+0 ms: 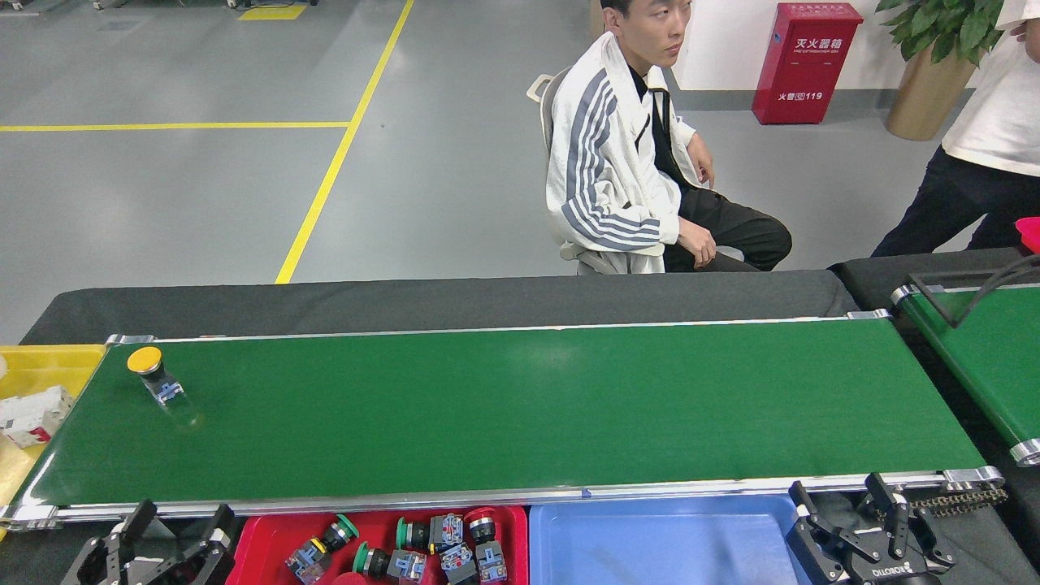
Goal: Pick switch part from conveyor to tray
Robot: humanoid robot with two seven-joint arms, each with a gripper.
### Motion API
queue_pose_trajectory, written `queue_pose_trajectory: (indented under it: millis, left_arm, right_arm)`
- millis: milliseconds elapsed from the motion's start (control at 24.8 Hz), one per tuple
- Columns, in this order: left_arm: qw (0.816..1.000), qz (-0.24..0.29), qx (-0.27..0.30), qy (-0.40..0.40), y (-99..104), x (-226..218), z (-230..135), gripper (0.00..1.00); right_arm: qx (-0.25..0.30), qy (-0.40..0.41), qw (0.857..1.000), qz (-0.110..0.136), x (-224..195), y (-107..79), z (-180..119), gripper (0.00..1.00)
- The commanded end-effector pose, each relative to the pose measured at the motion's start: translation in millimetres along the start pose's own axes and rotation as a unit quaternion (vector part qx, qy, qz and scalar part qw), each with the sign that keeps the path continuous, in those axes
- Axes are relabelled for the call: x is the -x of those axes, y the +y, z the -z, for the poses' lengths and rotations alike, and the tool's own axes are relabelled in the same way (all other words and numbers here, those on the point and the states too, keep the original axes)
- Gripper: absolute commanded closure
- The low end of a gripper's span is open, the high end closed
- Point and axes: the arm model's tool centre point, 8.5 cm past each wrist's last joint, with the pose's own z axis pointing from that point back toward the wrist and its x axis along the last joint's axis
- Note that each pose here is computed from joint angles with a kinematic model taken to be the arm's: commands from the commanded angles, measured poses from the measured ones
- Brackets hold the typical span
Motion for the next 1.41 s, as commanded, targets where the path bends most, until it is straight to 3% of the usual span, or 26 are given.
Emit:
queue_pose_trajectory:
  millis: [0,484,1372]
  left_arm:
    - [1.0,0.006,-0.012,0.01,7.9,4.6,1.2,0.0]
    - [0.998,0.056,0.004,0.023,9.7,13.1,-2.0,0.02]
    - [0.997,0.047,-0.018,0.05,8.9,16.1,-6.2,0.0]
  right_arm:
    - [0.007,-0.001,1.0,0.0,-1.2,-6.4,1.1,0.0]
    - [0.008,0.004,1.0,-0.004,1.8,-10.6,1.3,0.0]
    - [0.012,0.004,1.0,-0.007,1.6,-13.9,-3.6,0.0]
